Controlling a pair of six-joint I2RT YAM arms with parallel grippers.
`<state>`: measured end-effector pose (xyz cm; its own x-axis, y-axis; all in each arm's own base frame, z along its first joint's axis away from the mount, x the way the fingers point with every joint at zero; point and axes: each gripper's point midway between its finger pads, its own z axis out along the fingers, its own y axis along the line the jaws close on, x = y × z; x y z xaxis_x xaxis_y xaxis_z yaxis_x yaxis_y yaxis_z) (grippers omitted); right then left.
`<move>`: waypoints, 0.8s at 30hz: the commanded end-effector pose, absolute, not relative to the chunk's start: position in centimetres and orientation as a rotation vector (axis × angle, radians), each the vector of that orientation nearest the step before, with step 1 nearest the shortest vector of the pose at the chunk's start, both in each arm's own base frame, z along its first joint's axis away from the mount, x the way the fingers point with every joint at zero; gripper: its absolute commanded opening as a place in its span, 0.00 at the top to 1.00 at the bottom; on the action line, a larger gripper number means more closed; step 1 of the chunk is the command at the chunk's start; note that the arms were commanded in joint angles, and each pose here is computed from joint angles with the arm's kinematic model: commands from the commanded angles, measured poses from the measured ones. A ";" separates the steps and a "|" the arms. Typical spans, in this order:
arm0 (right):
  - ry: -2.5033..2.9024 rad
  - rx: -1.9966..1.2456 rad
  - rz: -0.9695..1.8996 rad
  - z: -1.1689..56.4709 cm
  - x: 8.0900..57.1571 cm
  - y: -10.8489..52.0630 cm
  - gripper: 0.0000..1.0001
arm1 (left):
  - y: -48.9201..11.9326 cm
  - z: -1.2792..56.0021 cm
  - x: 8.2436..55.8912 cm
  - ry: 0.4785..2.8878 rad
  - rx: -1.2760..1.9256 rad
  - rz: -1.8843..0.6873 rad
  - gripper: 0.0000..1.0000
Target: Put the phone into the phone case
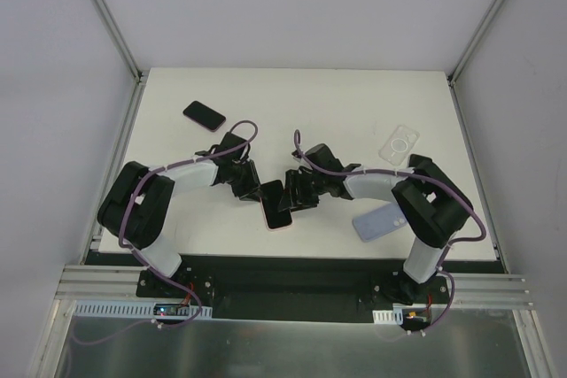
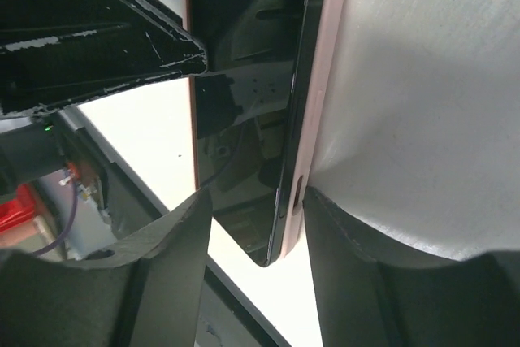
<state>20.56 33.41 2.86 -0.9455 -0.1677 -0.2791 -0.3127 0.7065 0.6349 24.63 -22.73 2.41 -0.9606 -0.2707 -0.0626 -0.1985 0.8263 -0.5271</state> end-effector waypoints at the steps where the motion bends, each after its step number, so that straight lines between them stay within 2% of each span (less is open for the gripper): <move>1: 2.660 -0.381 1.244 2.8 20.9 34.8 0.47 | -23.9 2.0 21.4 2.963 -0.369 -0.935 0.92; 19: 2.497 -0.117 1.668 6.4 23.1 36.1 0.42 | -25.2 2.4 20.2 2.954 -0.476 -1.146 0.98; 21: 2.472 -0.089 1.702 6.5 23.4 36.0 0.43 | -25.1 2.4 20.2 2.950 -0.485 -1.143 0.98; 24: 2.472 -0.084 1.691 6.1 23.5 35.5 0.49 | -24.8 2.3 20.4 2.944 -0.494 -1.129 0.98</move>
<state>21.76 34.07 3.60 -0.9987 0.0087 -0.0492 -0.0392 0.4743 0.8795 24.09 -23.61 2.52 -0.9444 -0.3288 0.0024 -0.2557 0.7299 -0.6340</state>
